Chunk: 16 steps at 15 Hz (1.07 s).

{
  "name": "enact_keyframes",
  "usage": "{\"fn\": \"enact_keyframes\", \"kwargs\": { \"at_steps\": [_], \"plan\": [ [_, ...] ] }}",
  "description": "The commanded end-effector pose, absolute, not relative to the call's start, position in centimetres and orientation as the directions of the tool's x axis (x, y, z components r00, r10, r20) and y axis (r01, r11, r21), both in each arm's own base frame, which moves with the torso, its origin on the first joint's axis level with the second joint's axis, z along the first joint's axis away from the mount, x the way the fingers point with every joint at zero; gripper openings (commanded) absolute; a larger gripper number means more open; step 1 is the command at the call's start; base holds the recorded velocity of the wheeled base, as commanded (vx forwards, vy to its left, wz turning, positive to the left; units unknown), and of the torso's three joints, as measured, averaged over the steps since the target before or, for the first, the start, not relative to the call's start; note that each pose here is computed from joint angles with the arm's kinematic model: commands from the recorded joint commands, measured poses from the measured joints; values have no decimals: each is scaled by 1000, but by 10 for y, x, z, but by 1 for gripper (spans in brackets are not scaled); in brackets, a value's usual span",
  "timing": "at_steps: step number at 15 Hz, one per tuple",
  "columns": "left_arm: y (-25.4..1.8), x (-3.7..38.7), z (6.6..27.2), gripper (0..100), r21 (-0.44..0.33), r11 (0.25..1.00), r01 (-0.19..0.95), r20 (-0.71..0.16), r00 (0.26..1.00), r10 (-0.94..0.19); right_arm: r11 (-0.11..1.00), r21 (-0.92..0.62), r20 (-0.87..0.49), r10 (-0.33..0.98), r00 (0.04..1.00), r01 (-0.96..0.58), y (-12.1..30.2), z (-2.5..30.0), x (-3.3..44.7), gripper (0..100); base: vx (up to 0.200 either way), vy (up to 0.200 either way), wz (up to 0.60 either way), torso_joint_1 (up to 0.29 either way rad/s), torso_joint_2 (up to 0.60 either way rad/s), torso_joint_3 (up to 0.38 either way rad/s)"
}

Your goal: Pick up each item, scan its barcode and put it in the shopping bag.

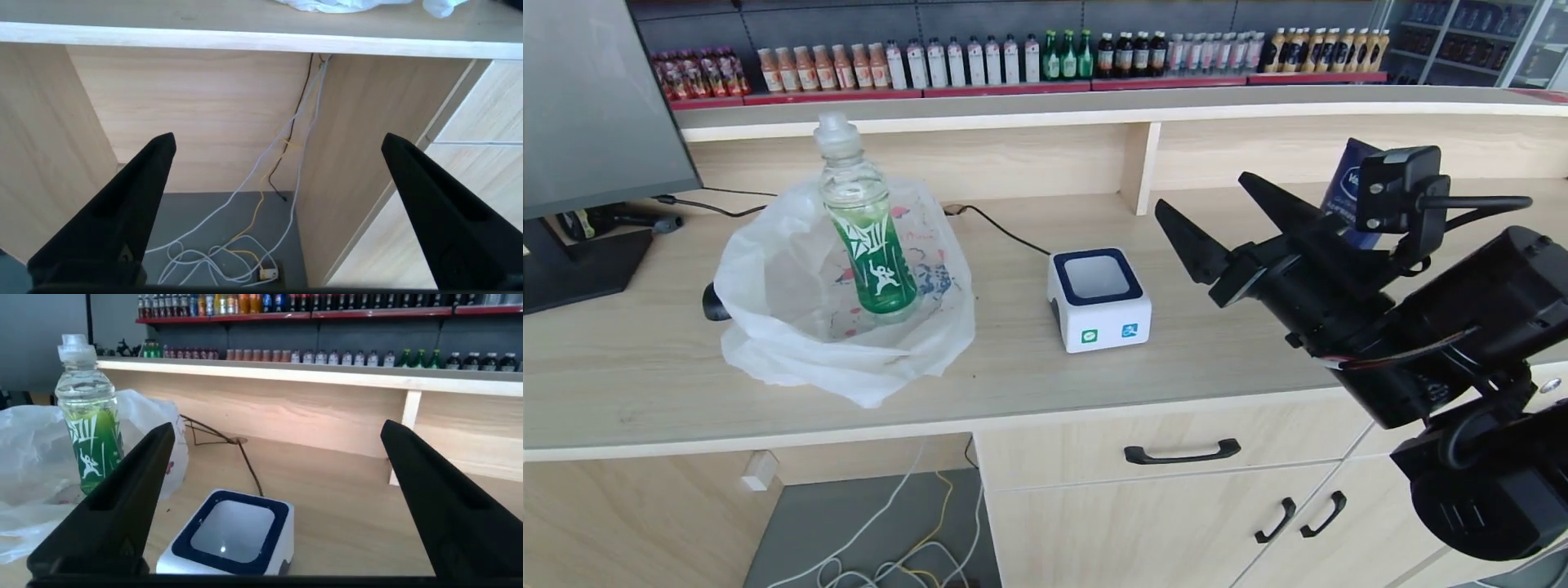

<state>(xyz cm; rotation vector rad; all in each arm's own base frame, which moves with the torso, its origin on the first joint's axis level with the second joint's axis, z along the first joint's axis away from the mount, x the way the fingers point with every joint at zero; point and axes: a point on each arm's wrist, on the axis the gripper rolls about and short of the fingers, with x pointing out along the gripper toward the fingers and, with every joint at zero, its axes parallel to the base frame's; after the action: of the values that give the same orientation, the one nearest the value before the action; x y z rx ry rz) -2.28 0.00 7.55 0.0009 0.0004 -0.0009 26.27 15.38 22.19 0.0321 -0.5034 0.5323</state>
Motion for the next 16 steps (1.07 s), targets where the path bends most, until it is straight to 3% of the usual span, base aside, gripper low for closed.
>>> {"fn": "enact_keyframes", "kwargs": {
  "at_steps": [1, 5, 9, 11, 16],
  "plan": [
    [0, -23, 75, 100, -2, 1000, 0, 0, 1000, 0, 862, -109, 479, 482, 734, -495, 156, 225, 261, 100, 0, -200, 0, -2, 2, -2],
    [0, -23, 75, 100, -3, 1000, 2, 0, 1000, -2, 884, -147, 547, 447, 708, -444, 151, 245, 264, 100, 0, -200, 0, 6, 6, -1],
    [0, -23, 75, 100, -3, 1000, 0, 0, 1000, 0, 952, -122, 657, 291, 696, -282, 112, 282, 268, 100, 0, -200, 0, 4, 1, 2],
    [0, -23, 75, 100, -2, 1000, 2, 0, 1000, -2, 947, -121, 637, 305, 708, -298, 112, 277, 259, 100, 0, -200, 0, 5, 0, 2],
    [0, -23, 75, 100, 2, 1000, 0, 0, 1000, 0, 934, -128, 602, 341, 722, -335, 120, 266, 253, 100, 0, 0, 0, 0, 0, 0]
  ]
}}
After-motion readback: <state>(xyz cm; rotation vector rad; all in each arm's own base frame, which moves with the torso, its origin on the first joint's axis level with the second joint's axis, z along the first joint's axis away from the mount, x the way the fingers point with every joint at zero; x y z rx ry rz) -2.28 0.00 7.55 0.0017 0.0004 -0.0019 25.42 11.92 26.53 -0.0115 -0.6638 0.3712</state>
